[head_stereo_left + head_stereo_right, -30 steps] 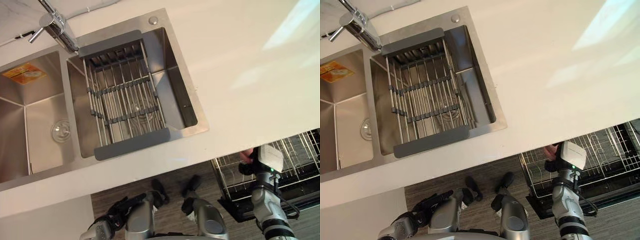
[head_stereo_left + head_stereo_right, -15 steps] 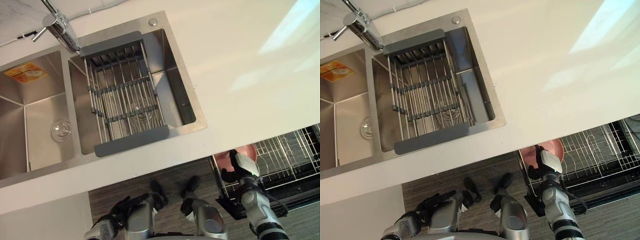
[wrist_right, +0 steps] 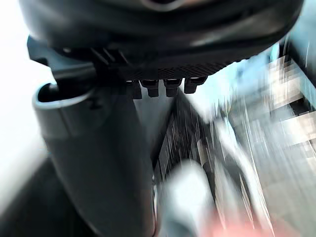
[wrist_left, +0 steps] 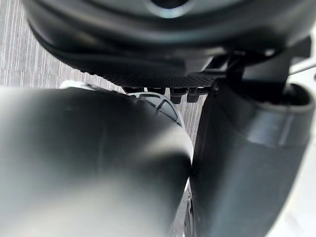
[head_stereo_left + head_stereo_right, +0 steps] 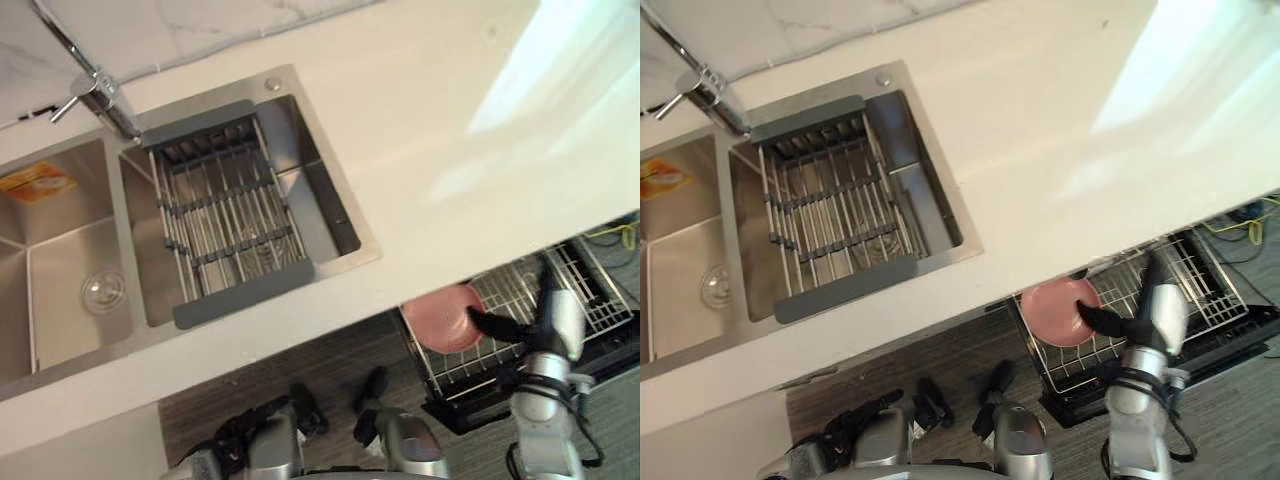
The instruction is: Walk over to the sink, pick up the cup, carry it to the dishwasher, place the cup inside the dishwasher, then close the dishwasher door
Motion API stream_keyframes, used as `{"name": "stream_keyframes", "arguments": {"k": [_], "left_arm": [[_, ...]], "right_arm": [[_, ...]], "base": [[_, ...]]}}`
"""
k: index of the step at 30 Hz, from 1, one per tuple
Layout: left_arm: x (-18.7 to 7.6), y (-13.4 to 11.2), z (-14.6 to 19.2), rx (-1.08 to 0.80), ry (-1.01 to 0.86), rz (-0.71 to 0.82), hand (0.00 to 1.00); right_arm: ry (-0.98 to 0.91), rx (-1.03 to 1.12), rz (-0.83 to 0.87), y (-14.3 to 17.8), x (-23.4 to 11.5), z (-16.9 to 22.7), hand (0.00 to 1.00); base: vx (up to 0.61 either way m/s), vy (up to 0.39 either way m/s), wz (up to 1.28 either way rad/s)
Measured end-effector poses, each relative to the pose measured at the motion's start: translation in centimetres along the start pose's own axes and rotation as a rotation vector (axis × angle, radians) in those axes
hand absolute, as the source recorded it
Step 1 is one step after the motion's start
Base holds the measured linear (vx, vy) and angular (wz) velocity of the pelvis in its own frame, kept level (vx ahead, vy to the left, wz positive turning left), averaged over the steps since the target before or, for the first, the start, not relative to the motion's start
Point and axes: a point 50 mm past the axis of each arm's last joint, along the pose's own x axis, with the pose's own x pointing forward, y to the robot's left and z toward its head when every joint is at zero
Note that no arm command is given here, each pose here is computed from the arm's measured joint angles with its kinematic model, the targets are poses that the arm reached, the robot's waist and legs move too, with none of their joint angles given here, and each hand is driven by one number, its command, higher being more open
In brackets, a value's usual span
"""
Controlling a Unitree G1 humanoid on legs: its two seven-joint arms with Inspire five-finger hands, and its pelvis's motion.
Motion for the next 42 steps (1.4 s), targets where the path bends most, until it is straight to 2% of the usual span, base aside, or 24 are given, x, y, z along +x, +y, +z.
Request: {"name": "stream_keyframes", "arguments": {"k": [4,6,9,12,14,16,20,23,25,34,42], "left_arm": [[-0.6,2.1,-1.6,-0.108,0.059,0.037,1.0],[-0.7,2.6,-2.3,-0.134,0.086,0.052,1.0],[-0.9,3.2,-3.2,-0.164,0.109,0.076,1.0],[-1.0,3.5,-3.8,-0.193,0.125,0.098,1.0],[-0.9,3.3,-4.1,-0.21,0.12,0.104,1.0],[-0.8,3.0,-4.6,-0.206,0.12,0.106,1.0],[-0.4,1.9,-5.4,-0.215,0.103,0.107,1.0],[-0.3,1.6,-5.5,-0.203,0.092,0.105,1.0],[-0.3,1.6,-5.4,-0.185,0.081,0.106,1.0],[-0.2,1.1,-5.1,-0.098,0.04,0.076,1.0],[-0.1,0.6,-4.6,-0.052,-0.001,0.04,1.0]], "right_arm": [[-0.018,0.107,-0.297,-5.5,-0.9,-0.8,1.0],[-0.007,0.164,-0.387,-7.3,-1.7,-1.6,1.0],[0.078,0.406,-0.487,-8.9,-3.3,-3.9,1.0],[0.241,0.69,-0.523,-8.5,-5.5,-7.7,1.0],[0.394,0.847,-0.491,-6.2,-8.2,-10.1,1.0],[0.494,0.904,-0.393,-3.9,-9.4,-11.1,1.0],[0.559,1.036,-0.128,0.3,-9.7,-10.8,1.0],[0.593,1.087,-0.005,2.4,-10.1,-10.4,1.0],[0.675,1.108,0.094,5.0,-11.0,-10.4,1.0],[0.759,1.059,0.115,5.0,-10.8,-12.2,1.0],[0.746,1.075,0.146,6.0,-6.9,-11.6,1.0]], "base": [[-0.02,0.087,-0.25],[-0.03,0.113,-0.29],[-0.03,0.093,-0.23],[-0.04,0.087,-0.05],[-0.08,0.116,-0.08],[-0.05,0.089,-0.09],[0.03,0.081,0.06],[0.0,-0.037,0.42],[-0.04,-0.121,0.68],[0.02,-0.019,0.42],[-0.01,0.101,0.28]]}}
